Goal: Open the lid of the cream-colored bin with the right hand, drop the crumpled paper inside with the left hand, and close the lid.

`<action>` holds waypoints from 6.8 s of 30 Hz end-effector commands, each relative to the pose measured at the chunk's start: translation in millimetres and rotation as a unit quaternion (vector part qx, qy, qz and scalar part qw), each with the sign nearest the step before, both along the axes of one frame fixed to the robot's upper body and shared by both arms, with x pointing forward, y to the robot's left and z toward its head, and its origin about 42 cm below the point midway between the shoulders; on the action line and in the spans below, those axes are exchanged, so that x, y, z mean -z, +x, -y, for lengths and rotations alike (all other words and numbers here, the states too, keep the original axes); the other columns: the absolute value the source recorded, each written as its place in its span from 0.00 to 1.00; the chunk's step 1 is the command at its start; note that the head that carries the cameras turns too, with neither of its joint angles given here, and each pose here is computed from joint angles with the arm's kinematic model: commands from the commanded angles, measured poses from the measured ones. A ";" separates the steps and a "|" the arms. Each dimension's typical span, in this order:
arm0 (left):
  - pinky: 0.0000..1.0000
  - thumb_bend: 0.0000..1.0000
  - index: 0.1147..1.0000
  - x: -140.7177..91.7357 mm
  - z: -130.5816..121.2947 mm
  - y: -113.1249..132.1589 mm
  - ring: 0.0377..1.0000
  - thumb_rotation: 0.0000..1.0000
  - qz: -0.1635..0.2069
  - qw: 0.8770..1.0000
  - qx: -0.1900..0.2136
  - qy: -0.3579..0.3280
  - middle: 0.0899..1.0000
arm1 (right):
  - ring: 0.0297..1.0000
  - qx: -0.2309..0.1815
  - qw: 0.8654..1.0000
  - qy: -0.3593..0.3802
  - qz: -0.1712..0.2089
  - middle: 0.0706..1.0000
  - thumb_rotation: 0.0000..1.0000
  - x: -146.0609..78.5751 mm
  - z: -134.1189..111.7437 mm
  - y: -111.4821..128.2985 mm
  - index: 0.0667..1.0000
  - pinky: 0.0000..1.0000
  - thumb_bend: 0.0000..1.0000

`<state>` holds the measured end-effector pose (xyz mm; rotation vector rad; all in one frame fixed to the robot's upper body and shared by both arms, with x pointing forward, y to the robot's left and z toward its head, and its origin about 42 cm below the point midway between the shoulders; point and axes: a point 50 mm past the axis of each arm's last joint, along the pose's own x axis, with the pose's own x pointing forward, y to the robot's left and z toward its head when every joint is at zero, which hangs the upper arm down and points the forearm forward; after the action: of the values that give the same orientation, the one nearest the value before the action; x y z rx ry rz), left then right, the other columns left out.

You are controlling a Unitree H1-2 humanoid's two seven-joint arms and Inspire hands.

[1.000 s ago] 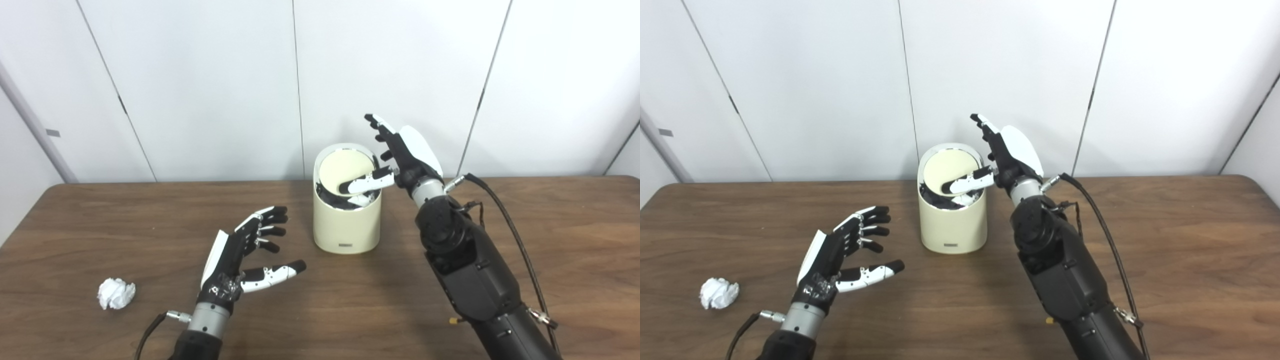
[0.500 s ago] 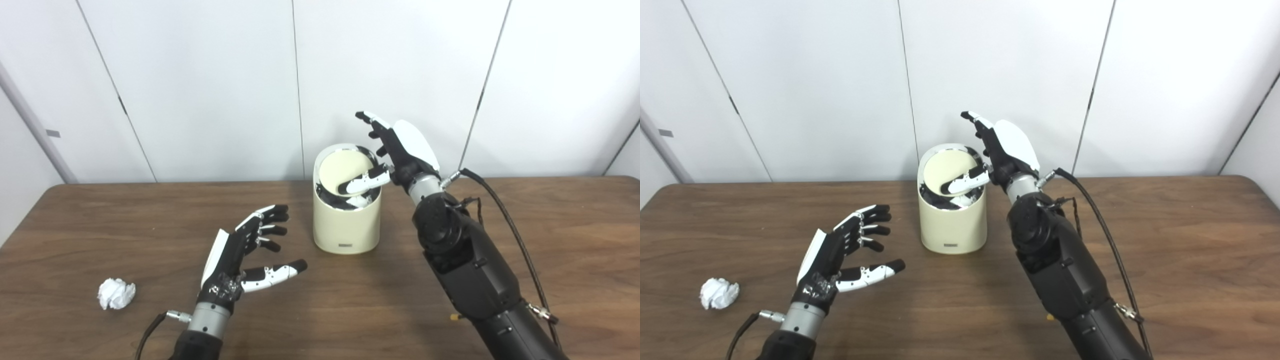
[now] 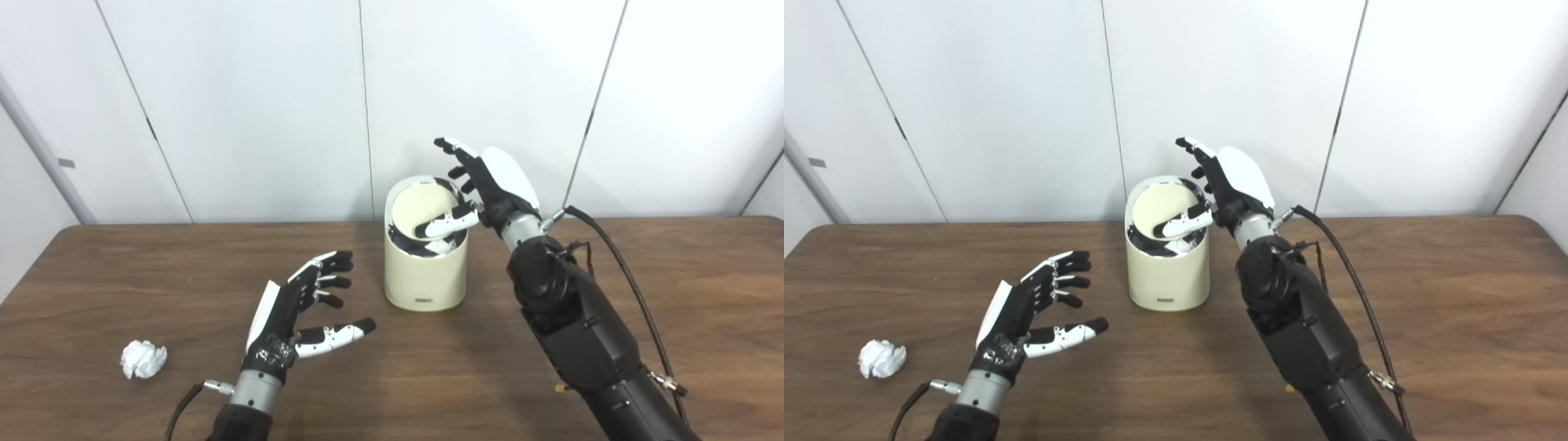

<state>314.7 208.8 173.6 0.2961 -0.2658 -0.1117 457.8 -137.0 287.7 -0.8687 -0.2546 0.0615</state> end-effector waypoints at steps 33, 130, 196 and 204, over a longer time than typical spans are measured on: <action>0.60 0.76 0.78 -21.4 0.3 13.6 0.71 0.07 0.049 0.999 0.010 -0.001 0.77 | 0.77 0.015 0.994 0.078 0.078 0.94 0.58 11.0 115.5 -67.3 0.87 0.60 0.72; 0.66 0.90 0.72 -123.7 -201.1 -21.9 0.76 0.00 -0.133 0.803 -0.168 0.556 0.74 | 0.80 -0.026 0.992 0.123 -0.003 0.91 0.44 51.7 136.0 -124.9 0.92 0.46 0.86; 0.47 0.50 0.41 -56.4 -198.7 -5.8 0.42 0.00 -0.158 0.816 -0.149 0.536 0.46 | 0.75 -0.007 0.993 0.115 -0.013 0.89 0.46 49.7 142.5 -133.0 0.90 0.45 0.88; 0.46 0.50 0.40 -62.1 -196.0 -6.0 0.43 0.00 -0.119 0.815 -0.160 0.545 0.47 | 0.77 -0.009 0.994 0.112 -0.012 0.89 0.47 50.4 142.4 -131.5 0.91 0.46 0.88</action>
<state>304.2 403.6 214.5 1.4095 0.2280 -0.0054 321.1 -279.8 213.8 -0.6186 -0.1476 0.0768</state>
